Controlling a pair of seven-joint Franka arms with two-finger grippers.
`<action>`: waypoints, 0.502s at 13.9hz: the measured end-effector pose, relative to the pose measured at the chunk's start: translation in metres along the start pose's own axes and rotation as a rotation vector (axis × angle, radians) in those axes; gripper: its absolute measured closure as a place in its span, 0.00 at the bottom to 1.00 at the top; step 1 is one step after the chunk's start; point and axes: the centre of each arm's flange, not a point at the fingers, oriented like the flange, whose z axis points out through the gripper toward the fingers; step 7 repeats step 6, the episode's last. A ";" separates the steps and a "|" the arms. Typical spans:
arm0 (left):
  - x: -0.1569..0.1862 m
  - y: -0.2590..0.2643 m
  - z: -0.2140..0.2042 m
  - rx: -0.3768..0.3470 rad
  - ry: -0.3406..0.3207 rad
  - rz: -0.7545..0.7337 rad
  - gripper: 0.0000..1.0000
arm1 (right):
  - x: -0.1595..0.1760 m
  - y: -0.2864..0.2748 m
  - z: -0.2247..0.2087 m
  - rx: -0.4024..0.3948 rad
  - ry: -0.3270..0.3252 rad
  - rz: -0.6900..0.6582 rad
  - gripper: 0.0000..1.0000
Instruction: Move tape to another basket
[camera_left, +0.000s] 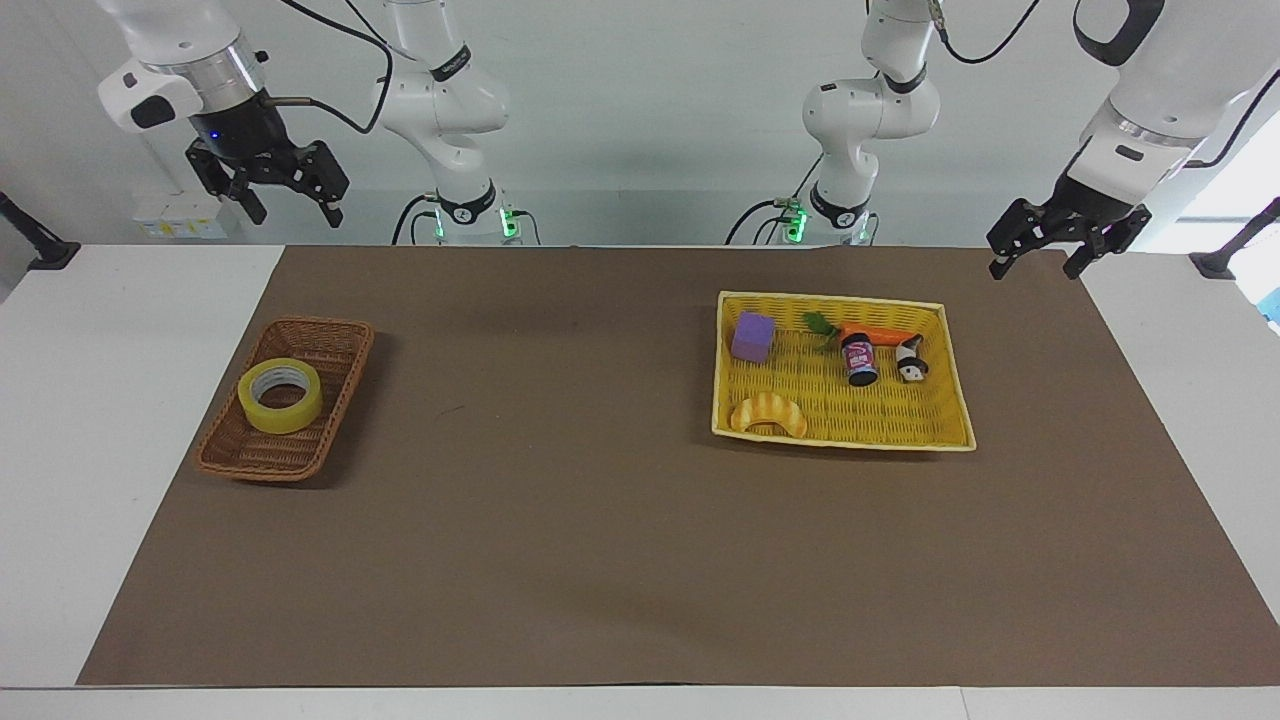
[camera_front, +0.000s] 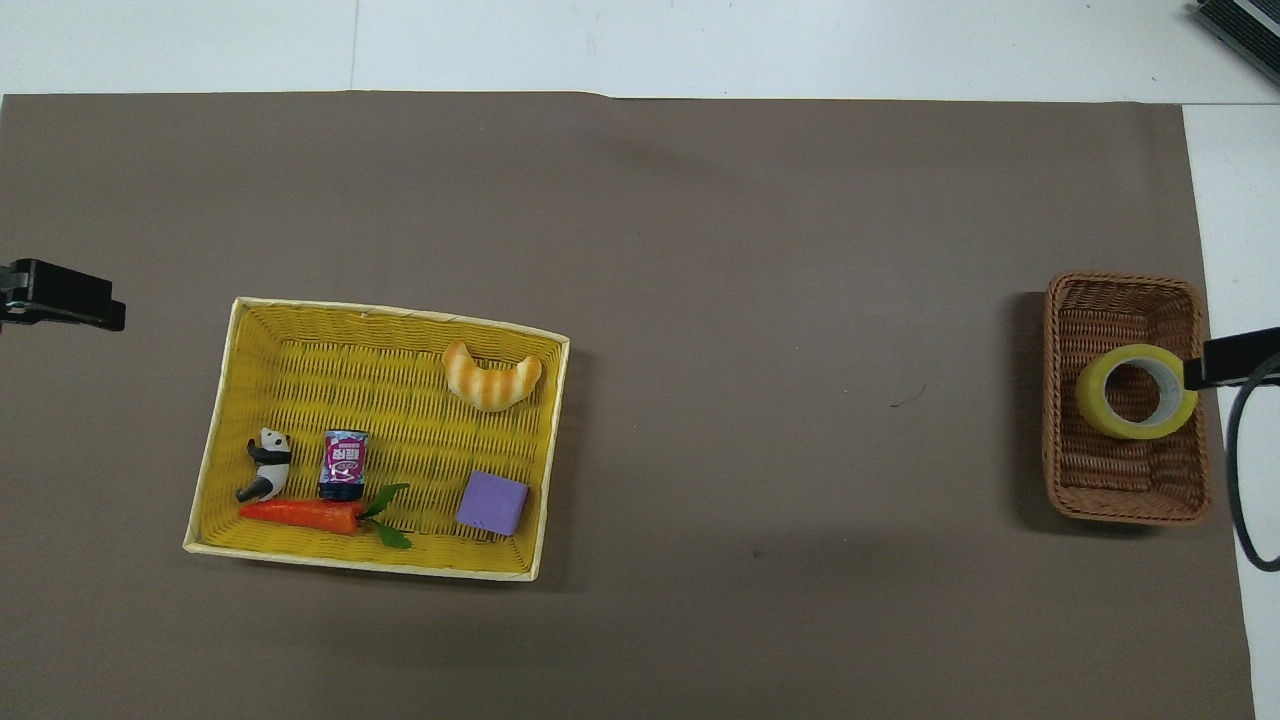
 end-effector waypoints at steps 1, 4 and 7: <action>0.000 0.000 0.000 0.000 0.000 0.000 0.00 | 0.000 0.000 0.000 -0.002 0.000 0.001 0.00; 0.000 0.000 0.000 0.000 0.000 0.000 0.00 | 0.000 0.001 0.000 -0.002 0.000 0.001 0.00; -0.001 0.000 0.001 0.000 -0.010 0.000 0.00 | 0.000 0.001 0.000 -0.002 0.000 0.000 0.00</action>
